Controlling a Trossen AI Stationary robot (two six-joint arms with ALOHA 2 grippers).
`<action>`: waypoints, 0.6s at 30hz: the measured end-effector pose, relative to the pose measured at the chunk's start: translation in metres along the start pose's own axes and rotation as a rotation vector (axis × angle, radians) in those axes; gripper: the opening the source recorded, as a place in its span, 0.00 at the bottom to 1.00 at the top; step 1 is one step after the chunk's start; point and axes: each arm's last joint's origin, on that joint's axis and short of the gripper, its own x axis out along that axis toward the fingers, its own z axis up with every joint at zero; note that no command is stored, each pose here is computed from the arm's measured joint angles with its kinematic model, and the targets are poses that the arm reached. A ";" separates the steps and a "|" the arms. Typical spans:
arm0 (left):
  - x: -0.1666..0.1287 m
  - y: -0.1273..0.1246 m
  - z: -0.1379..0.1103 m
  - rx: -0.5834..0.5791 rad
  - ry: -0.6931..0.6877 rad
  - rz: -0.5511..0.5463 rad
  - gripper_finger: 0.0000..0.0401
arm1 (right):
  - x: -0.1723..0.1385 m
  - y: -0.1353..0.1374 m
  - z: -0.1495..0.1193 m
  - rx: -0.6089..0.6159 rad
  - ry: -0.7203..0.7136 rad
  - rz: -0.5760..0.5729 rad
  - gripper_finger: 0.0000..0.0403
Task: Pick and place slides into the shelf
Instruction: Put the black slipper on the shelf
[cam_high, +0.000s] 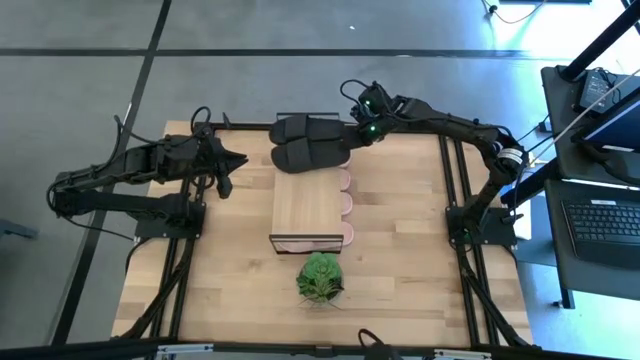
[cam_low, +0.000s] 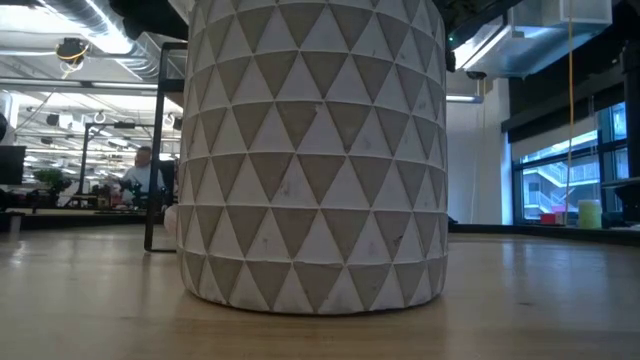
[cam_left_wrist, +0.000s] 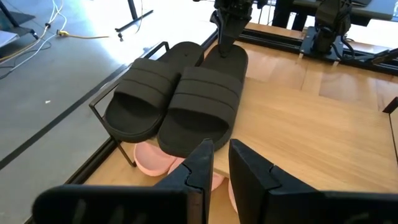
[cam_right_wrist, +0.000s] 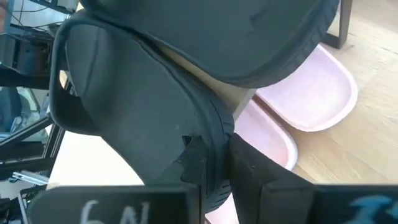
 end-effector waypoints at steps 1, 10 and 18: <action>0.000 0.000 0.000 0.000 0.001 0.000 0.11 | 0.001 0.001 -0.001 0.001 -0.001 0.000 0.12; 0.000 0.000 0.000 0.000 0.001 0.000 0.11 | 0.007 0.012 -0.008 0.030 -0.004 -0.020 0.12; 0.000 0.000 -0.002 0.005 0.017 0.002 0.11 | 0.010 0.019 -0.013 0.032 -0.002 -0.030 0.13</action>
